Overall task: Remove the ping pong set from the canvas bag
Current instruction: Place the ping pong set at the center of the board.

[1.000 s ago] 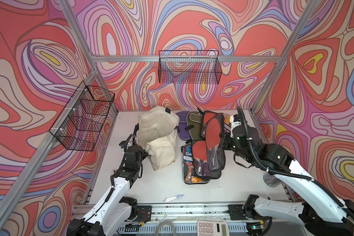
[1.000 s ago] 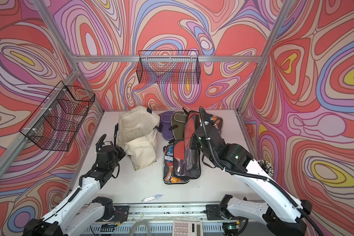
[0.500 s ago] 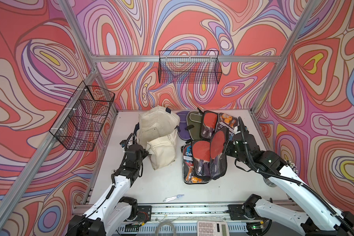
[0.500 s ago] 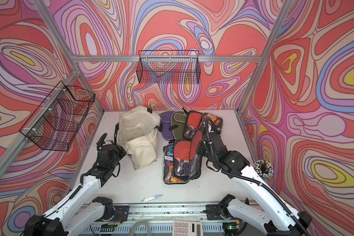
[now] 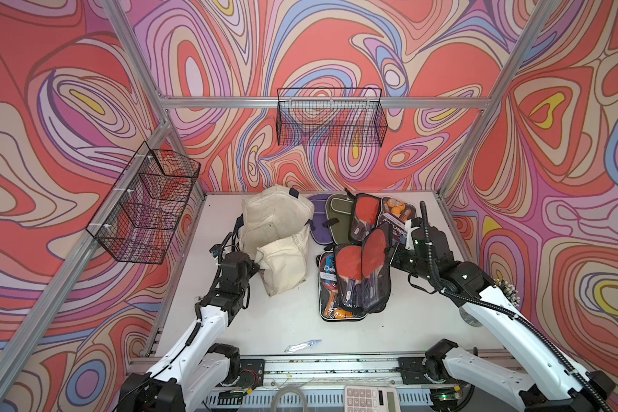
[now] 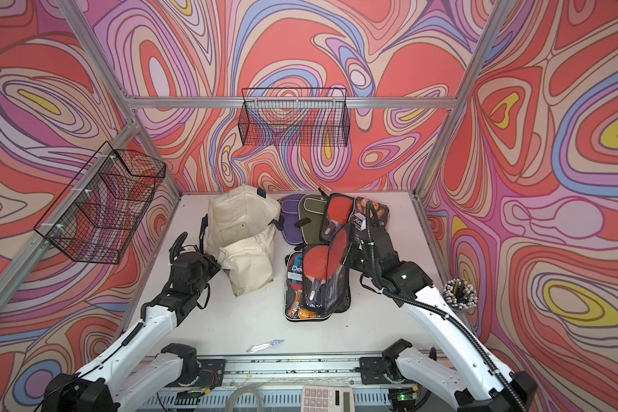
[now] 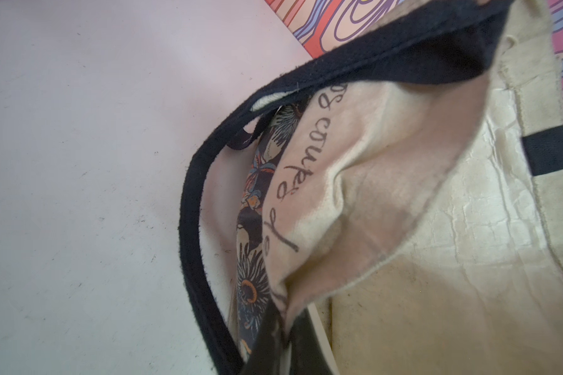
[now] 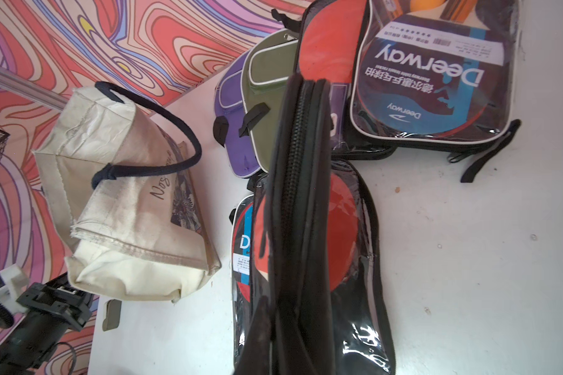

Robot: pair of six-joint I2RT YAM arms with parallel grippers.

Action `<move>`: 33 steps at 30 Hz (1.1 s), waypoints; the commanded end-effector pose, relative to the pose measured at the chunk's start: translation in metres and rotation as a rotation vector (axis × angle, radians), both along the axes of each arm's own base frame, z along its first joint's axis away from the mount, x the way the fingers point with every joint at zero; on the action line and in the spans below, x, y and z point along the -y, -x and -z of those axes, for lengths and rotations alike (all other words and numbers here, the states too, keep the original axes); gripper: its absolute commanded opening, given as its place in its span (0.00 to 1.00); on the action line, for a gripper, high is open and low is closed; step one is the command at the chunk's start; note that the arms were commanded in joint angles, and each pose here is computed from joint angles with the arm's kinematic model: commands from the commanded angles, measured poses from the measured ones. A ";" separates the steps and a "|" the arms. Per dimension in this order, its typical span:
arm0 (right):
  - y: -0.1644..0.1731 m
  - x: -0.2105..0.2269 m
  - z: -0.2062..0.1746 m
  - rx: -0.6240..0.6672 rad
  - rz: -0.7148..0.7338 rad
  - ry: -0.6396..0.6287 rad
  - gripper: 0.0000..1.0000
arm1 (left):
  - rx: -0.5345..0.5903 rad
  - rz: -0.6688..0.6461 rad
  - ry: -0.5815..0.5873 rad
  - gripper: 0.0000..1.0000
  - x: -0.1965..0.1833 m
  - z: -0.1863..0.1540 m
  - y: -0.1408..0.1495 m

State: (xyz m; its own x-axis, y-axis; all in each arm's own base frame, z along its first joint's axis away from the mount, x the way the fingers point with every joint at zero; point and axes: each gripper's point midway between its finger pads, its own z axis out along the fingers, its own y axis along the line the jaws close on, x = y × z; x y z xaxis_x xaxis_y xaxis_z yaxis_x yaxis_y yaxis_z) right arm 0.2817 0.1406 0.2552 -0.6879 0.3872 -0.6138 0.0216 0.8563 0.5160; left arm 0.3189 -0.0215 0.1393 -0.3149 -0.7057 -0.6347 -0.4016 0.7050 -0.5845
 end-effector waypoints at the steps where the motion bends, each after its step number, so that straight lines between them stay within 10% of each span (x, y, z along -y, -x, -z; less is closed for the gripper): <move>1: -0.015 -0.021 -0.042 0.117 -0.054 -0.121 0.00 | -0.014 -0.007 0.003 0.00 -0.001 0.007 -0.002; 9: -0.021 -0.049 -0.032 0.103 -0.119 -0.279 0.00 | -0.011 -0.007 -0.018 0.00 -0.004 0.001 0.000; 33: -0.009 0.035 0.088 -0.173 0.056 0.034 0.00 | -0.012 -0.017 -0.028 0.00 -0.007 0.005 0.004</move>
